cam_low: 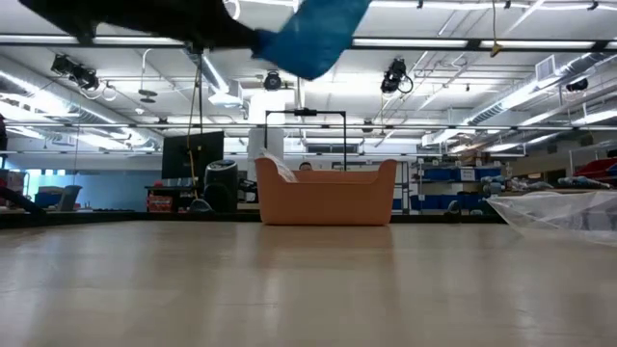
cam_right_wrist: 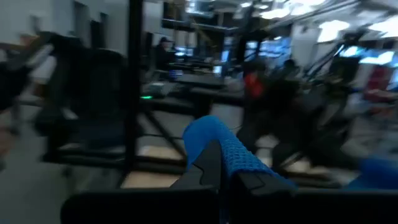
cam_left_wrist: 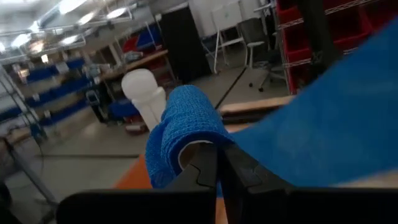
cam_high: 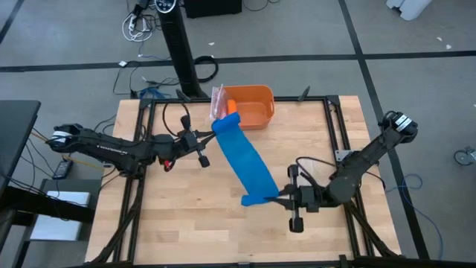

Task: Roll bandage
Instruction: Roll the blue bandage

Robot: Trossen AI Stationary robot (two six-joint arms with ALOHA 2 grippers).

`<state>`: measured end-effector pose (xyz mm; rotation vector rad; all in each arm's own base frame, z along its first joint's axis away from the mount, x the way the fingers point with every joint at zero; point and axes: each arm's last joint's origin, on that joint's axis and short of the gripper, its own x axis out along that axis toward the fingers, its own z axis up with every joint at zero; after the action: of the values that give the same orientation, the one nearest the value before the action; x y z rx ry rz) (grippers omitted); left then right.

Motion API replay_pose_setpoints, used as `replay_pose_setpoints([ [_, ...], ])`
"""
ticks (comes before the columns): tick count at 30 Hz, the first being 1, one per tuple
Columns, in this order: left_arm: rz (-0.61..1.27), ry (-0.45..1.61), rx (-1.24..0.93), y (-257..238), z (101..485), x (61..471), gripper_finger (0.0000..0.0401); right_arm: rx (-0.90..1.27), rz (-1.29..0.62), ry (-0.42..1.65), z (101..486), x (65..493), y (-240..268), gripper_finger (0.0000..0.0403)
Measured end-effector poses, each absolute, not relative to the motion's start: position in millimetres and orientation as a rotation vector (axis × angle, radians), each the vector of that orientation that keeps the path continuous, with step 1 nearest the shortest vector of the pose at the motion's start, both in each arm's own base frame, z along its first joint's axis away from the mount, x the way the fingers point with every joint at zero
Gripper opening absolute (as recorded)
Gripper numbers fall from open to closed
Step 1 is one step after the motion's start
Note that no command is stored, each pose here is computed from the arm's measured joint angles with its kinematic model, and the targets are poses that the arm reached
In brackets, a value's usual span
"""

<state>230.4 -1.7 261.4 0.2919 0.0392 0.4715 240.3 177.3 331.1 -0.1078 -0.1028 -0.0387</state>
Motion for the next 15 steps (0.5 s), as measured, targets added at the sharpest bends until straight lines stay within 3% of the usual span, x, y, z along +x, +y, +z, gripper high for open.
replay_pose_setpoints([
  [15,0.354,0.059,0.185,-8.4,233.5,223.3,0.0007,-0.373,-0.330,-0.169,425.0,252.1,149.8,0.0000],
])
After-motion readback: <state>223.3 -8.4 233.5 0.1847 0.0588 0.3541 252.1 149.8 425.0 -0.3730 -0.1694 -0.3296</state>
